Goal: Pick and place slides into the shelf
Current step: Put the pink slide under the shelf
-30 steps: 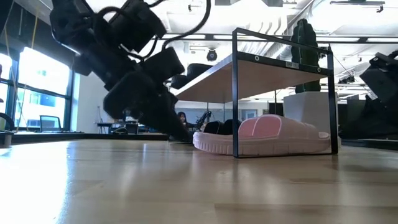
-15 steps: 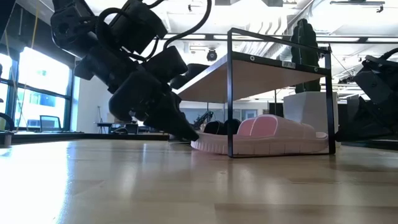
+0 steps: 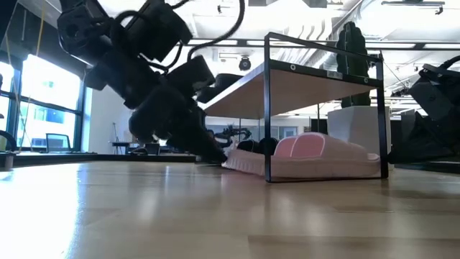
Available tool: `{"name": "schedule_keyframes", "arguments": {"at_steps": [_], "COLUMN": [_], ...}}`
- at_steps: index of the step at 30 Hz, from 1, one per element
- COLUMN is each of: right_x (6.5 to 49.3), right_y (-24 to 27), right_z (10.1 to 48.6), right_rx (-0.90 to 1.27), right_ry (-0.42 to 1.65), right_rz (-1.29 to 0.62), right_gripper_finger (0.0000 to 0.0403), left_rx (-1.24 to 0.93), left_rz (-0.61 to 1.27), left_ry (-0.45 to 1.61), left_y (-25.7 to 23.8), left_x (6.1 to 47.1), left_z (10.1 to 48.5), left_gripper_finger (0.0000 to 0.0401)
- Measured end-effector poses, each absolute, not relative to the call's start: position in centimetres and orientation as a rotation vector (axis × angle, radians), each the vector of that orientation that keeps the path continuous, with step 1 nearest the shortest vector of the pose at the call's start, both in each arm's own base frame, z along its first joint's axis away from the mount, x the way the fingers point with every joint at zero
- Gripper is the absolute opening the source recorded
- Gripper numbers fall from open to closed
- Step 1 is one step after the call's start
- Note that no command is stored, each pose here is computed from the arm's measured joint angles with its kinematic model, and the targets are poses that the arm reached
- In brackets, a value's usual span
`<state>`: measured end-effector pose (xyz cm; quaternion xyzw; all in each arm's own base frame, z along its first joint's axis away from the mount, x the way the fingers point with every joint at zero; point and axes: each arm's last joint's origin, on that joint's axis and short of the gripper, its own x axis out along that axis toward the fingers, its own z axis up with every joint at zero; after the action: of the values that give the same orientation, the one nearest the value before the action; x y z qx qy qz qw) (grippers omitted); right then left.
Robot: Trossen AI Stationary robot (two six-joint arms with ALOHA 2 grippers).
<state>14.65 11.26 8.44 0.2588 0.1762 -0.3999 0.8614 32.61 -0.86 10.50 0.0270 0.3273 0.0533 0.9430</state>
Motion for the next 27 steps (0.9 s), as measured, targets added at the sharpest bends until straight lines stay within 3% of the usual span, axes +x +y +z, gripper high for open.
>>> {"name": "schedule_keyframes", "arguments": {"at_steps": [27], "right_x": [14.6], "right_y": [11.1], "right_z": [8.4], "right_rx": [0.572], "right_ry": [0.351], "right_rz": [-0.853], "right_gripper_finger": [0.0], "left_rx": [0.044], "left_rz": [0.071], "left_ry": [0.67], "left_y": [-1.0], "left_x": [33.6], "left_z": [8.9], "left_gripper_finger": [0.0]}}
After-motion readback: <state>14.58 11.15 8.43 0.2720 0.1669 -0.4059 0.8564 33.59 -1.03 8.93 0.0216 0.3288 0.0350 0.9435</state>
